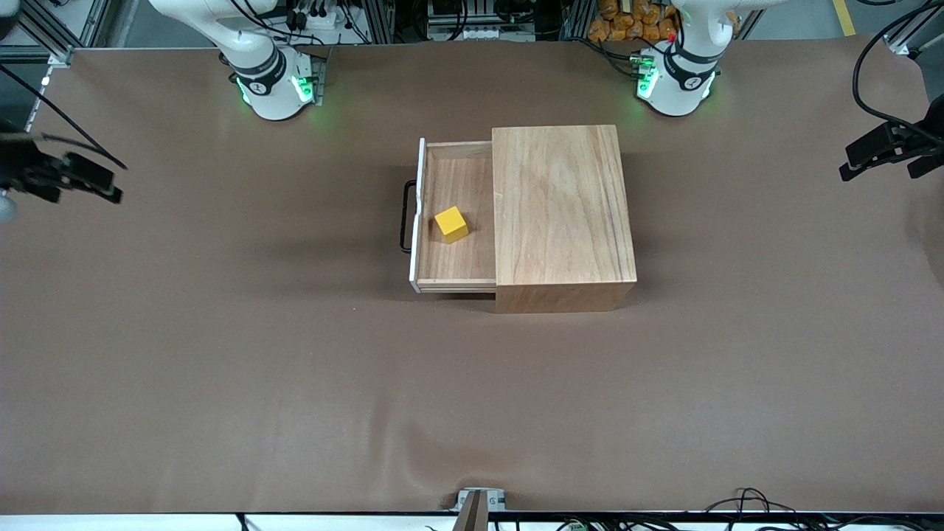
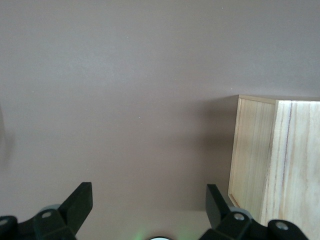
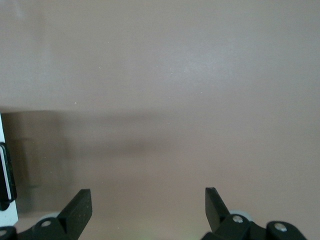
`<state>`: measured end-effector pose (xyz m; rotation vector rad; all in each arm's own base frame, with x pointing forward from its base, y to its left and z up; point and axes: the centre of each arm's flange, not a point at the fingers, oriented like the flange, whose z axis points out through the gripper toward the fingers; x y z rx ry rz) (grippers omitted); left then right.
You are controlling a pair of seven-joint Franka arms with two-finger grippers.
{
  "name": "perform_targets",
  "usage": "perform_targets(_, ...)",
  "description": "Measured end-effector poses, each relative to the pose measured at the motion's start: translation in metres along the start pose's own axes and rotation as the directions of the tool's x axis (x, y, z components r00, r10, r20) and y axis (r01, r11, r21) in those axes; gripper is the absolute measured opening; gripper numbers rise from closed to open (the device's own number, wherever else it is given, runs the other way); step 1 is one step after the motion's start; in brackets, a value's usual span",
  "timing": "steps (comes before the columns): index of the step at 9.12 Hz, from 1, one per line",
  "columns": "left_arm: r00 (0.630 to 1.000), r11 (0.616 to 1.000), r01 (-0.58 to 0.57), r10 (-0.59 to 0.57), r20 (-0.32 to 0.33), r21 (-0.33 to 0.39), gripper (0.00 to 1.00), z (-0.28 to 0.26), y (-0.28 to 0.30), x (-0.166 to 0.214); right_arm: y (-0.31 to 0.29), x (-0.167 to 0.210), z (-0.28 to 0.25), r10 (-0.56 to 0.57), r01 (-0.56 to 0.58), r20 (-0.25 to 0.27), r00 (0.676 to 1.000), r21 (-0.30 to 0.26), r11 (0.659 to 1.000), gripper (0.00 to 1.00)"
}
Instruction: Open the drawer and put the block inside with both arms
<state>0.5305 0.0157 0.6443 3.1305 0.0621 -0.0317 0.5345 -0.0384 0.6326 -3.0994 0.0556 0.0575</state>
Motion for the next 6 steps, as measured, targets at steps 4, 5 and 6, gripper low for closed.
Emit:
perform_targets(4,1.000,1.000,0.001,-0.001,0.001,0.000,1.00,0.0001,-0.0003,-0.0001,0.0153,-0.0128,-0.0052,0.007,-0.007,0.030,1.000,0.004,1.000,1.00)
perform_targets(5,1.000,1.000,0.001,-0.001,0.001,0.000,1.00,0.0001,-0.0003,-0.0001,0.0144,-0.0135,-0.0052,0.010,-0.010,0.034,0.999,0.004,1.000,1.00)
perform_targets(6,1.000,1.000,0.001,-0.001,0.001,0.000,1.00,0.0001,-0.0003,-0.0001,0.0143,-0.0140,-0.0054,0.013,-0.014,0.036,0.999,0.004,1.000,1.00)
